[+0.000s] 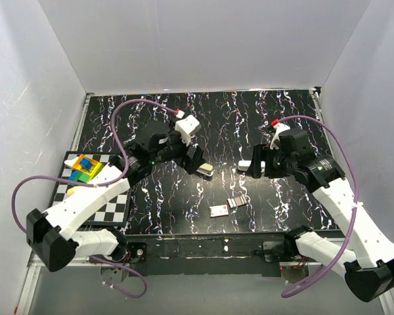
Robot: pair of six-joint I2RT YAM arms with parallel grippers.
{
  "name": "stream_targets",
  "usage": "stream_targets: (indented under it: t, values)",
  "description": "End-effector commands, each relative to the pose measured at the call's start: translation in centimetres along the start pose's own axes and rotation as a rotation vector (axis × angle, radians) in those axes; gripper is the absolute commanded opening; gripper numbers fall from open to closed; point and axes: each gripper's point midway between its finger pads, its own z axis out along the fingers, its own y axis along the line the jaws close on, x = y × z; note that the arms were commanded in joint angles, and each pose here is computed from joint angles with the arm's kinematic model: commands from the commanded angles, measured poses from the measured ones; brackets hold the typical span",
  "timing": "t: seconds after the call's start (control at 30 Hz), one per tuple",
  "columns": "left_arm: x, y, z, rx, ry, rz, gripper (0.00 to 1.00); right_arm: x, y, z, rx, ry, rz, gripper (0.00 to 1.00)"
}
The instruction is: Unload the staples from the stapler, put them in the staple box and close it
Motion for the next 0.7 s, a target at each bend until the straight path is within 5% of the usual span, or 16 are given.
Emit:
stream_targets:
  t: [0.0, 0.13, 0.27, 0.43, 0.57, 0.67]
  values:
    - [-0.1, 0.5, 2.1, 0.009, 0.009, 0.023, 0.98, -0.4, 1.7, 1.0, -0.062, -0.016, 0.007, 0.81]
    - [0.9, 1.5, 4.7, -0.003, 0.063, -0.005, 0.94, 0.4, 2.6, 2.5, -0.091, 0.011, 0.017, 0.68]
    - [1.5, 3.0, 6.7, -0.033, 0.081, -0.054, 0.79, 1.0, 3.2, 4.1, -0.094, 0.039, 0.045, 0.42]
    - [2.2, 5.2, 8.8, -0.082, 0.088, -0.096, 0.36, 1.5, 4.4, 6.1, -0.118, 0.058, 0.081, 0.01]
    - [3.1, 6.4, 10.2, -0.100, 0.109, -0.164, 0.03, 1.3, 5.6, 7.3, -0.141, 0.064, 0.096, 0.01]
    - [4.0, 7.1, 11.3, -0.113, 0.131, -0.195, 0.00, 1.2, 6.6, 8.4, -0.158, 0.063, 0.106, 0.01]
